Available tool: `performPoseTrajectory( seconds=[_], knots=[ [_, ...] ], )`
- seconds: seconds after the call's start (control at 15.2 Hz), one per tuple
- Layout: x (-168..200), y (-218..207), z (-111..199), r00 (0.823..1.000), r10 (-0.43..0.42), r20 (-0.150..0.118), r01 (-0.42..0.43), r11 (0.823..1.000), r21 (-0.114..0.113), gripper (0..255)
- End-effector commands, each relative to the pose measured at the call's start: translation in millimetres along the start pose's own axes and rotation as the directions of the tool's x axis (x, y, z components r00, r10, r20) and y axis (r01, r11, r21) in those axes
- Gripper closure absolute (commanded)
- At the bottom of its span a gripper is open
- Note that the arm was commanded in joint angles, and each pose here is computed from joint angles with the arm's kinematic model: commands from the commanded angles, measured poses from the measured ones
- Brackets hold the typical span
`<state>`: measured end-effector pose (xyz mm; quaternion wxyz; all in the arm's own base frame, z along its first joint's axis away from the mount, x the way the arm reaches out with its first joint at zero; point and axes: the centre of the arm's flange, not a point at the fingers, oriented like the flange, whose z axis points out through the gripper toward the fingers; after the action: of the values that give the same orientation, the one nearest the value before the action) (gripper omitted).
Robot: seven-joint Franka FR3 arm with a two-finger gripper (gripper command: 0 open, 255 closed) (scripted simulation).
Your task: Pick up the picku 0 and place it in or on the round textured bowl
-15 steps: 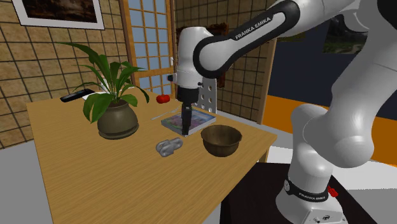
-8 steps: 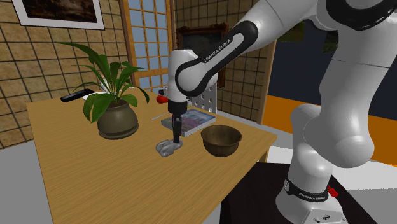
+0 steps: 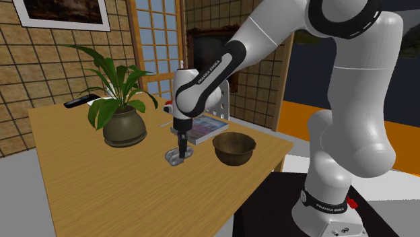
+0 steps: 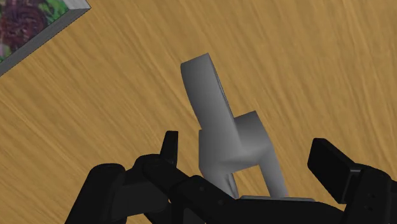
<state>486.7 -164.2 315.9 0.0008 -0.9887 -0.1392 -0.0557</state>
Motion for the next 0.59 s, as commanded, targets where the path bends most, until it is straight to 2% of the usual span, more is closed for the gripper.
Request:
performPoseTrajectory(
  seconds=[0.0, 0.13, 0.53],
  knots=[
    [2, 1, 10, 1.0, -0.001, 0.0, 0.001, 1.0, 0.0, 0],
    [2, 1, 24, 1.0, -0.001, 0.0, 0.001, 1.0, 0.0, 0],
    [2, 1, 24, 1.0, -0.001, 0.0, 0.001, 1.0, 0.0, 0]
  ],
)
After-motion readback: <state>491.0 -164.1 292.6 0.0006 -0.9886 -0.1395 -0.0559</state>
